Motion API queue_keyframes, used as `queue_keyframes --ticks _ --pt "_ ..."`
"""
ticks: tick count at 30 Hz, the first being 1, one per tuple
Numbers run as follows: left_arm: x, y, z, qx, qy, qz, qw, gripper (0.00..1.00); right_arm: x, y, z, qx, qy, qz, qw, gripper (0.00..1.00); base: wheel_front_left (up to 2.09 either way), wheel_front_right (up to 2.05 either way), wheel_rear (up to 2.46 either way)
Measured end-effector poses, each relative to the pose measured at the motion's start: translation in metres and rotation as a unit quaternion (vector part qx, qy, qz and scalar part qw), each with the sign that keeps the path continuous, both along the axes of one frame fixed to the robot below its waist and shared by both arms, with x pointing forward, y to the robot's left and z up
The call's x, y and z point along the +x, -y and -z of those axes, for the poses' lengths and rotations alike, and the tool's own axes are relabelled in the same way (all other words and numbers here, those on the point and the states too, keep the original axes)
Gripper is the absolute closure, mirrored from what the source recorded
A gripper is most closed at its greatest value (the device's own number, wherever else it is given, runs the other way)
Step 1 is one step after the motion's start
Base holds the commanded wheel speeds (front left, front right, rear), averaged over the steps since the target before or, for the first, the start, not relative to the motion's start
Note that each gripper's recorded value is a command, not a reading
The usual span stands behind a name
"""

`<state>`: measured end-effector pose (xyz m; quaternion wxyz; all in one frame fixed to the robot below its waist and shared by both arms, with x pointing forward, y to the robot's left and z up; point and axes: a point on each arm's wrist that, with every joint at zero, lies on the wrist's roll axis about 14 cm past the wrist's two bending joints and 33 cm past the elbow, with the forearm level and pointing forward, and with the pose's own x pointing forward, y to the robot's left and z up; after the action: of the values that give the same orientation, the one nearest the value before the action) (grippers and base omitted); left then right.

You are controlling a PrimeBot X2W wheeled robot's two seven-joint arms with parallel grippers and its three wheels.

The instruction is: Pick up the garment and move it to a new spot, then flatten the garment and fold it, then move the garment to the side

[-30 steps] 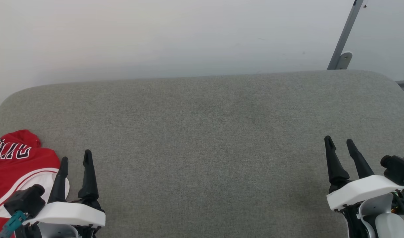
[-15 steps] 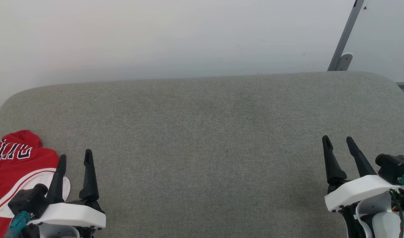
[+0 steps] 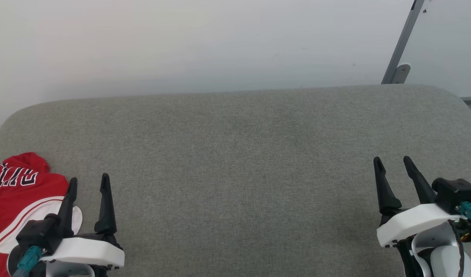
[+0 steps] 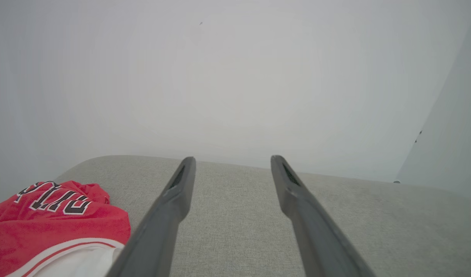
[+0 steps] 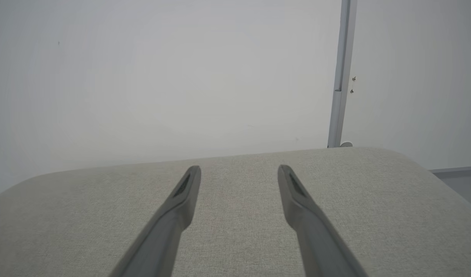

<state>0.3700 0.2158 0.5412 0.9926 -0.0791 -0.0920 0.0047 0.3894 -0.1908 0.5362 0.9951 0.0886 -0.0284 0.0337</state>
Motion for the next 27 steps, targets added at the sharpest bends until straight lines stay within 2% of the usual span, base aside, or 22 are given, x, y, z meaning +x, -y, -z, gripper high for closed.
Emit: queue_keyframes --ticks 9,27 --pt "0.0 0.003 0.0 0.023 0.002 0.006 1.0 0.0 0.0 -0.001 -0.002 -0.022 0.005 -0.001 1.0 0.0 0.0 0.0 0.0" --pt "-0.003 0.002 0.022 0.007 -0.033 0.01 0.999 0.0 0.002 -0.007 -0.002 -0.026 0.007 -0.008 1.0 0.0 0.0 0.0 0.0"
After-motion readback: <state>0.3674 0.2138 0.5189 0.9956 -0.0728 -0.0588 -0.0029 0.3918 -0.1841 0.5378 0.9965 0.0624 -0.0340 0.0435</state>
